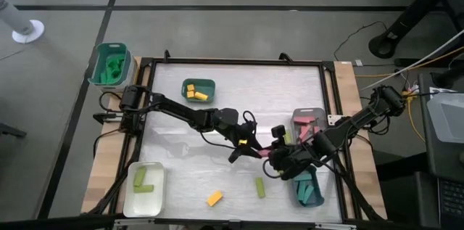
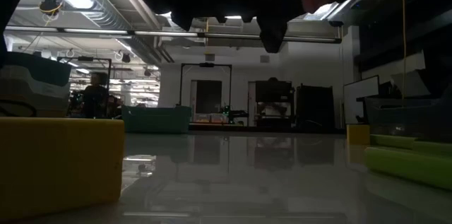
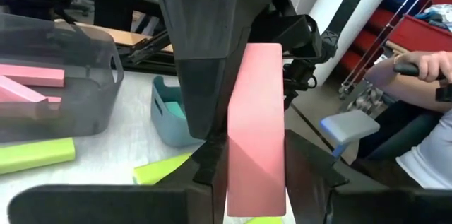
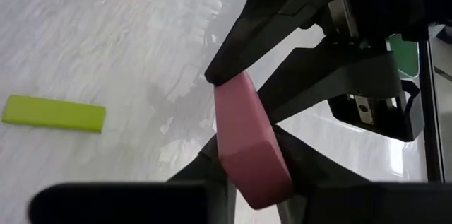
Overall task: Sort blocks
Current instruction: Put the pink block into the black bin
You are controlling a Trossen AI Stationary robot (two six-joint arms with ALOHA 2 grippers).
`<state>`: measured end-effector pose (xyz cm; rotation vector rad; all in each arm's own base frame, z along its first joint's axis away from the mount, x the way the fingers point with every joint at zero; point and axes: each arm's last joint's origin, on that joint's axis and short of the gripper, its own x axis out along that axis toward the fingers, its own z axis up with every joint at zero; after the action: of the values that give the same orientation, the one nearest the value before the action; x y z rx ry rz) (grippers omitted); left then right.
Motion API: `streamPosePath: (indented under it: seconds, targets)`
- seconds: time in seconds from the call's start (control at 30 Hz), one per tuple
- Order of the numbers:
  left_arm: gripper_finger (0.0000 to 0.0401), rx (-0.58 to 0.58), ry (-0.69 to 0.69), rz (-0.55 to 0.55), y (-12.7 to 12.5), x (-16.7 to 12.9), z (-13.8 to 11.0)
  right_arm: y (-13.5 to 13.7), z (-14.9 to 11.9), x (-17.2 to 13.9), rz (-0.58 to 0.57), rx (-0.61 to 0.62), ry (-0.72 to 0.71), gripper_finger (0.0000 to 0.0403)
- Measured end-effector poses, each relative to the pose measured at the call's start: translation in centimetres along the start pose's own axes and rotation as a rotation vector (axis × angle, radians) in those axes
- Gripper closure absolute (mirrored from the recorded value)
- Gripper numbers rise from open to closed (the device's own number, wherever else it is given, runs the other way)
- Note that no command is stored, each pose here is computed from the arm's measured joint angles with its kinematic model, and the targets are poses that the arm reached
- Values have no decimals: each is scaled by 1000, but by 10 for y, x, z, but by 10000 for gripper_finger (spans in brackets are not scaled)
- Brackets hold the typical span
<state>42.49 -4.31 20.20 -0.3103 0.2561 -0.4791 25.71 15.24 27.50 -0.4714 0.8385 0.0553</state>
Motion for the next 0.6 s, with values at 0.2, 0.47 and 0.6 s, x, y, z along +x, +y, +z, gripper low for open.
streamPosePath:
  seconds: [0.2,0.47,0.6]
  targets:
    - [306,1,-3,7,0,0,0,0,0,0,0,9,-4,274]
    - [306,0,-3,7,0,0,0,0,1,0,0,8,-6,286]
    - [305,-2,0,3,0,0,0,0,1,0,1,3,-6,332]
